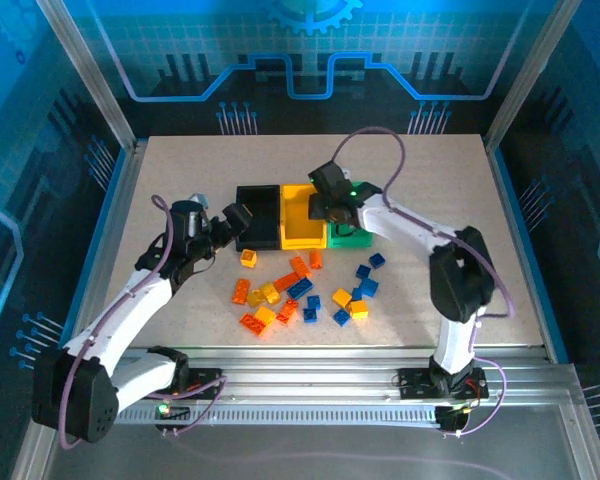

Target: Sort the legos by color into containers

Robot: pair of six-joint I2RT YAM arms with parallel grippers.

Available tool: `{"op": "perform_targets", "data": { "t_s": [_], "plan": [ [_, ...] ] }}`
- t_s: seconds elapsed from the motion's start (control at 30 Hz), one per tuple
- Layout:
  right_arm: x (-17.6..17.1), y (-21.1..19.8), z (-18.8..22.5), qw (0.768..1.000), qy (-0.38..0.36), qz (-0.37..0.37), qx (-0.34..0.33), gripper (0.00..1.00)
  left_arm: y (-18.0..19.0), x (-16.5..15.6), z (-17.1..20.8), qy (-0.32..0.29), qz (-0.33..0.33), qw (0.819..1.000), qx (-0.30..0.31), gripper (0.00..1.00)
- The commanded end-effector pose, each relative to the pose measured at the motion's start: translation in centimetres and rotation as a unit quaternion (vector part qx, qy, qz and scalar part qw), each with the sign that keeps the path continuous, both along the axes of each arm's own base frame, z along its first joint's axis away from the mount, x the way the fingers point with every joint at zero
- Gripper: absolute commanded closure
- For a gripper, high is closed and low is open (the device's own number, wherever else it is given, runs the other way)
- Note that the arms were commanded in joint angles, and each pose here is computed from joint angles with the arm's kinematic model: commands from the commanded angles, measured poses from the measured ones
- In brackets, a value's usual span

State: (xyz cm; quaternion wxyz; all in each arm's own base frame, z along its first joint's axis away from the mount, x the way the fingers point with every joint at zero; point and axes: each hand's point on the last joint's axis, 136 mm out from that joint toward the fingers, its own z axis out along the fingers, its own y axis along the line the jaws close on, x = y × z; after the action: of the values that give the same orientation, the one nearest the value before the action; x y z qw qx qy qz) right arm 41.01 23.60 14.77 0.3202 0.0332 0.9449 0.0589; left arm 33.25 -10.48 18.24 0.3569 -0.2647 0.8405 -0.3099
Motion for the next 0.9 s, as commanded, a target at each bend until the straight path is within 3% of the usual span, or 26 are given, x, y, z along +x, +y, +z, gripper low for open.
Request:
{"op": "perform_targets", "data": {
  "t_s": [0.0, 0.1, 0.4, 0.57, 0.87],
  "plan": [
    [-2.3, -1.4, 1.5, 1.000, -0.002, -0.015, 0.017, 0.27, -1.5, -1.1, 1.4, -0.016, -0.039, 0.999, -0.002, 0.01],
    [-5.7, -3.9, 0.3, 0.998, 0.033, -0.043, 0.022, 0.21, -2.4, -2.0, 1.6, -0.023, -0.054, 0.998, -0.003, 0.01],
    [-14.2, -8.8, -4.3, 0.988, 0.117, -0.071, 0.064, 0.24, -2.8, -3.5, -0.3, -0.014, -0.061, 0.998, -0.012, 0.01],
    [-15.9, -9.5, -6.9, 0.981, 0.157, -0.083, 0.072, 0.32, -2.9, -3.7, -1.6, 0.003, -0.063, 0.998, -0.009, 0.01],
    [-16.2, -8.8, -10.7, 0.969, 0.209, -0.099, 0.088, 0.31, -2.9, -3.7, -2.9, 0.015, -0.061, 0.998, -0.011, 0.01]
  ]
}}
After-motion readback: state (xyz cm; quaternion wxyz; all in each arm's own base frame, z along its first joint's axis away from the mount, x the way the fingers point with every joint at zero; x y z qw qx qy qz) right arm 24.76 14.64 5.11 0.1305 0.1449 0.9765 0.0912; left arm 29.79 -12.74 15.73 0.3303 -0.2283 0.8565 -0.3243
